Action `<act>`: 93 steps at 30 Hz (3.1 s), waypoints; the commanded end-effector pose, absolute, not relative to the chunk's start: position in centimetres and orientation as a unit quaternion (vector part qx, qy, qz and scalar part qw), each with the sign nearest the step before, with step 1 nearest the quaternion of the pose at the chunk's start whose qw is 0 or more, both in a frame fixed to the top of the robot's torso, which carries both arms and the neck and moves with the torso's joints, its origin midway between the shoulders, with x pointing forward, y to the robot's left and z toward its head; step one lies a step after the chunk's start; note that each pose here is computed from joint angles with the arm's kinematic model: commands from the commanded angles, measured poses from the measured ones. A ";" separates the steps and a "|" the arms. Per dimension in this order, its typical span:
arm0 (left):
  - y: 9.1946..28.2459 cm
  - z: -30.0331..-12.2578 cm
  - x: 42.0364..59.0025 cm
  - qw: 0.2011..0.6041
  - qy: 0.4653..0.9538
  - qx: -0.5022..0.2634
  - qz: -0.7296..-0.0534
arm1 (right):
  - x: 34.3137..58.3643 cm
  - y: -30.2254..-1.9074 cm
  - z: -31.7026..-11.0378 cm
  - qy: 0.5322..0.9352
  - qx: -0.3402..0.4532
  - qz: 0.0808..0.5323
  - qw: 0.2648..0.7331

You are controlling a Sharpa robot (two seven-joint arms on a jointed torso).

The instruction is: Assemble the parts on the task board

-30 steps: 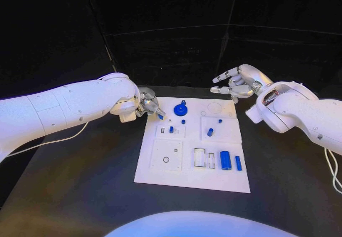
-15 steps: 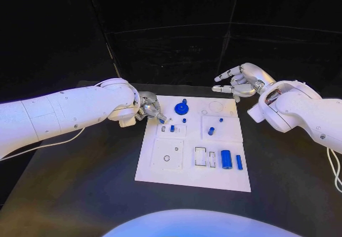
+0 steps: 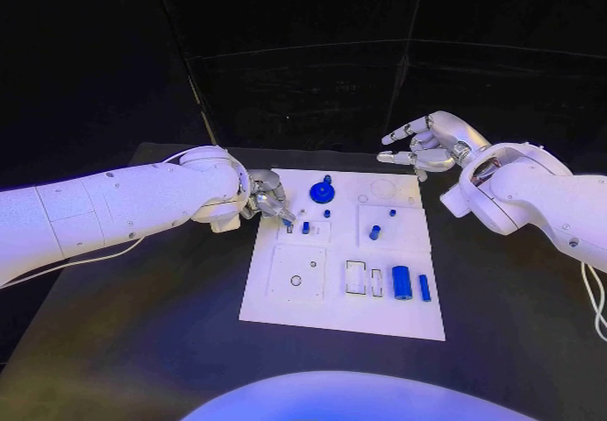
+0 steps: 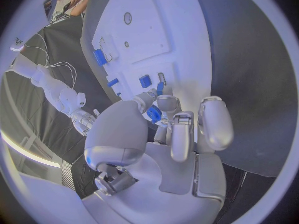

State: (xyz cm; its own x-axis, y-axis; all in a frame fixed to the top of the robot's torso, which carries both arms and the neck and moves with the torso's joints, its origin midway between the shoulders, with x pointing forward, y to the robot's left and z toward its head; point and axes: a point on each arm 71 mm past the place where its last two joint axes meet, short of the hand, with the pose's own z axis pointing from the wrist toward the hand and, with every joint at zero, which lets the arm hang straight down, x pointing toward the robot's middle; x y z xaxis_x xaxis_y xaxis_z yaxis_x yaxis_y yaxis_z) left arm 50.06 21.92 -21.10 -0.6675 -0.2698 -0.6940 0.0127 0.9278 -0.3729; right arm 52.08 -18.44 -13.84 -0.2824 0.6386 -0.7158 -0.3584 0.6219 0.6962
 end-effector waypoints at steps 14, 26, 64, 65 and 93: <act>21.7 -21.2 49.6 0.406 0.897 -0.065 -0.162 | 52.1 -18.4 -13.7 0.680 0.099 0.425 0.589; 21.6 -21.4 49.4 0.397 0.903 -0.061 -0.154 | 52.1 -18.3 -13.8 0.681 0.098 0.425 0.588; 21.1 -21.8 49.1 0.382 0.911 -0.051 -0.149 | 52.2 -18.2 -13.8 0.681 0.098 0.426 0.587; 21.2 -21.8 49.2 0.382 0.911 -0.051 -0.149 | 52.2 -18.2 -13.8 0.681 0.098 0.426 0.587; 20.9 -22.0 49.6 0.383 0.911 -0.053 -0.146 | 52.2 -18.1 -13.8 0.680 0.097 0.427 0.588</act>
